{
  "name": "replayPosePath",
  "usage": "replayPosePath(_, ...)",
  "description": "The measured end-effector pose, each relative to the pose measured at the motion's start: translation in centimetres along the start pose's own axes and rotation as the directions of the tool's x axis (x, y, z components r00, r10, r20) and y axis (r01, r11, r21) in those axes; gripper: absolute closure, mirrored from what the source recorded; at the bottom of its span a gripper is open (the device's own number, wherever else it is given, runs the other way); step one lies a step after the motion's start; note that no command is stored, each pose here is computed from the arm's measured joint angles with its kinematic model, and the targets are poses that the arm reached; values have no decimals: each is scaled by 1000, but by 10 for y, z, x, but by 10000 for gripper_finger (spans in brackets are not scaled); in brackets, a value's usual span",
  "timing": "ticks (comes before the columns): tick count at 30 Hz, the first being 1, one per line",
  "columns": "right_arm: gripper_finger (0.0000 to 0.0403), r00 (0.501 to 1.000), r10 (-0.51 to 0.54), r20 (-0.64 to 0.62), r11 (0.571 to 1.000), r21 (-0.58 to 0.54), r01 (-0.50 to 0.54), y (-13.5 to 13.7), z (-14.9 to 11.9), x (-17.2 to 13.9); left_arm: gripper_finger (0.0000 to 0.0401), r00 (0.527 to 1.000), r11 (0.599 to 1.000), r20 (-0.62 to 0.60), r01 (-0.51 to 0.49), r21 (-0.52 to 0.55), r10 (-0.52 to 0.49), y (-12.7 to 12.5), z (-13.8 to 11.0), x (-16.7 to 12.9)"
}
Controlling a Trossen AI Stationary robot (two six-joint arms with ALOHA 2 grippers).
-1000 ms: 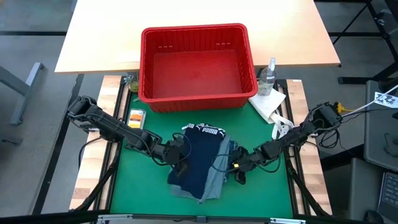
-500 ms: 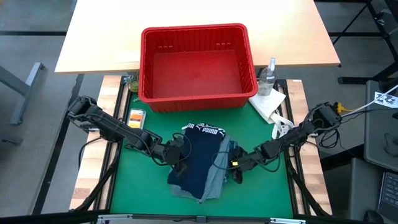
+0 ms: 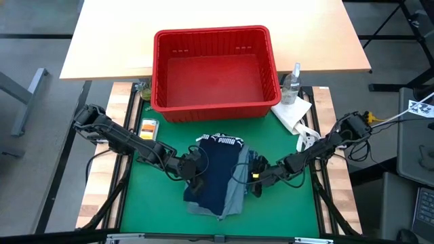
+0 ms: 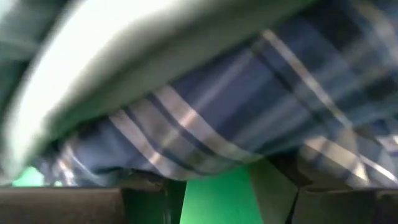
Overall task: Fold Laundry from Bin
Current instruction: Put the stacked laundry into the red bin
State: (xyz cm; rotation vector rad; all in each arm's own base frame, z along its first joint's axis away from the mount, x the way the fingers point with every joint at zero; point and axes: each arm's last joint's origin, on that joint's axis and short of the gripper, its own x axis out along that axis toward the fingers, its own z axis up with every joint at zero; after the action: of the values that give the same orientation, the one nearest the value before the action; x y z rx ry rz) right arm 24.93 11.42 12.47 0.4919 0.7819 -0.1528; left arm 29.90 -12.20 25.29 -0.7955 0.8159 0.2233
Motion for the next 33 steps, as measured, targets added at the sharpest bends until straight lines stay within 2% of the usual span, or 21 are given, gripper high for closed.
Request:
replayPosePath(3,244,1000,-22,-8,1000,2,22,-2,-2,2,252,1000,1000,0,0,0,0,0,0,0)
replayPosePath(10,244,1000,6,23,1000,14,-6,-1,-8,20,252,1000,1000,-4,-4,-5,3,1,2,0)
replayPosePath(16,244,998,31,50,999,23,-32,1,-9,28,252,989,999,-146,-43,-31,38,17,11,0)
replayPosePath(24,244,998,41,43,999,24,-42,2,-9,28,252,907,968,-339,-239,76,250,45,4,-8)
replayPosePath(29,244,997,57,49,998,28,-59,3,-9,29,252,872,944,-371,-260,203,320,52,0,-23)
replayPosePath(33,244,997,59,48,998,28,-60,3,-9,29,252,858,907,-339,-287,308,386,55,-2,-30)
